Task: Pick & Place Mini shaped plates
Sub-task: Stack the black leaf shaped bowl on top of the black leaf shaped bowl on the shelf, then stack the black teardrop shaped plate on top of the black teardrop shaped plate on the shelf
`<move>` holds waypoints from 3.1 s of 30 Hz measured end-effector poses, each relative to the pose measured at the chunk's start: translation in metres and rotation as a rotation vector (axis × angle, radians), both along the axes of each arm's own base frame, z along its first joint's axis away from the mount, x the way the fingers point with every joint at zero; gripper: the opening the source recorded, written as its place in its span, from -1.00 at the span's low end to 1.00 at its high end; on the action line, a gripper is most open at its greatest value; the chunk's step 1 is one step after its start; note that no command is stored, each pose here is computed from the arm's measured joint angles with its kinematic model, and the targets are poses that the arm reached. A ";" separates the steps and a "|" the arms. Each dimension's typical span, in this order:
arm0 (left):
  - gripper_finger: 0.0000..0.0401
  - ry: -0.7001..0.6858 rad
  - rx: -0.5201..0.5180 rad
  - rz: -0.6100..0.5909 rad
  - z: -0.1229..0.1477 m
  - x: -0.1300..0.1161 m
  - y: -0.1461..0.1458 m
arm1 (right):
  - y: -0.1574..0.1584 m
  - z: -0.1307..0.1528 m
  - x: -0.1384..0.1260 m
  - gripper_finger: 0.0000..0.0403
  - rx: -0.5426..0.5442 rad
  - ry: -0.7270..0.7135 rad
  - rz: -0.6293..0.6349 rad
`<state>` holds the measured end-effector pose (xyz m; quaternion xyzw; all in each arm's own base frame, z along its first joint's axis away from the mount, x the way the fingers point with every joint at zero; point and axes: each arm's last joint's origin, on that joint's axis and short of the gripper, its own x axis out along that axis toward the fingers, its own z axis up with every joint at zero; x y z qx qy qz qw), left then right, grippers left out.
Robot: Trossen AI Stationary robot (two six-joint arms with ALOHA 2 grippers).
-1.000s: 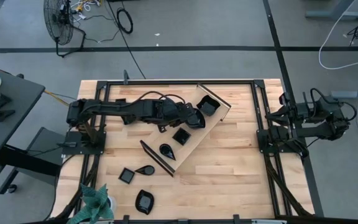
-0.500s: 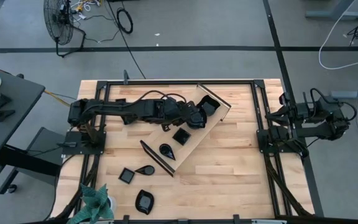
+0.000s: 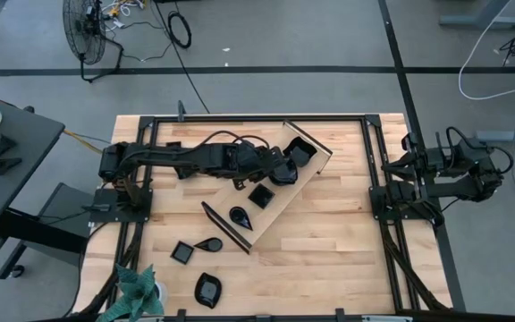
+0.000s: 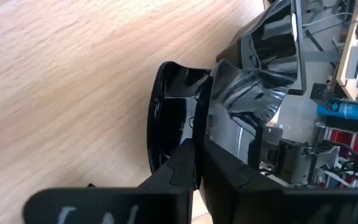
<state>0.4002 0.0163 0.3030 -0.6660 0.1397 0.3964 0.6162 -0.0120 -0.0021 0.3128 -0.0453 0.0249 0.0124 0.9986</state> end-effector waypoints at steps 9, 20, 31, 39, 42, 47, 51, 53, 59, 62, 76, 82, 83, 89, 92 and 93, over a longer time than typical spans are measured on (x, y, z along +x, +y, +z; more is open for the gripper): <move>-0.69 0.001 0.000 0.000 0.000 0.000 0.000 | 0.000 0.000 0.000 -0.95 0.000 0.000 0.000; -0.34 0.005 0.007 -0.007 0.000 0.000 0.000 | 0.000 0.000 0.000 -0.95 0.000 0.000 0.000; -0.17 -0.002 0.023 -0.023 0.007 -0.005 0.000 | 0.000 0.000 0.000 -0.95 0.000 0.000 0.000; -0.16 0.001 0.042 -0.043 0.012 -0.008 0.000 | 0.000 0.000 0.000 -0.95 0.000 0.000 0.000; -0.16 0.008 0.077 -0.052 0.015 -0.011 0.000 | 0.000 0.000 0.000 -0.95 0.000 0.000 0.000; -0.16 0.057 0.150 -0.044 0.022 -0.021 0.009 | 0.000 0.000 0.000 -0.95 0.000 0.001 0.000; -0.16 0.118 0.240 -0.063 0.030 -0.032 0.024 | 0.000 0.000 0.000 -0.95 0.000 -0.001 0.000; -0.16 0.155 0.293 -0.103 0.033 -0.036 0.032 | 0.000 0.000 0.000 -0.95 0.000 0.000 0.000; -0.16 0.243 0.433 -0.257 0.042 -0.048 0.060 | 0.000 0.000 0.000 -0.95 0.000 0.000 0.000; -0.16 0.280 0.482 -0.352 0.042 -0.052 0.075 | 0.000 0.000 0.000 -0.95 0.000 0.000 0.000; -0.16 0.445 0.586 -0.805 0.036 -0.085 0.133 | 0.000 0.000 0.000 -0.95 0.000 0.000 0.000; -0.16 0.513 0.621 -0.888 0.035 -0.107 0.164 | 0.000 0.000 0.000 -0.95 0.000 0.000 0.000; -0.16 0.524 0.626 -0.894 0.034 -0.110 0.168 | 0.000 0.000 0.000 -0.95 0.000 0.000 0.000; -0.16 0.598 0.639 -0.976 0.031 -0.126 0.184 | 0.000 0.000 0.000 -0.95 0.000 0.000 0.000; -0.16 0.596 0.625 -1.077 0.029 -0.133 0.186 | 0.000 0.000 0.000 -0.95 0.000 0.000 0.000; -0.16 0.575 0.624 -1.114 0.028 -0.134 0.186 | 0.000 0.000 0.000 -0.95 0.000 0.000 0.000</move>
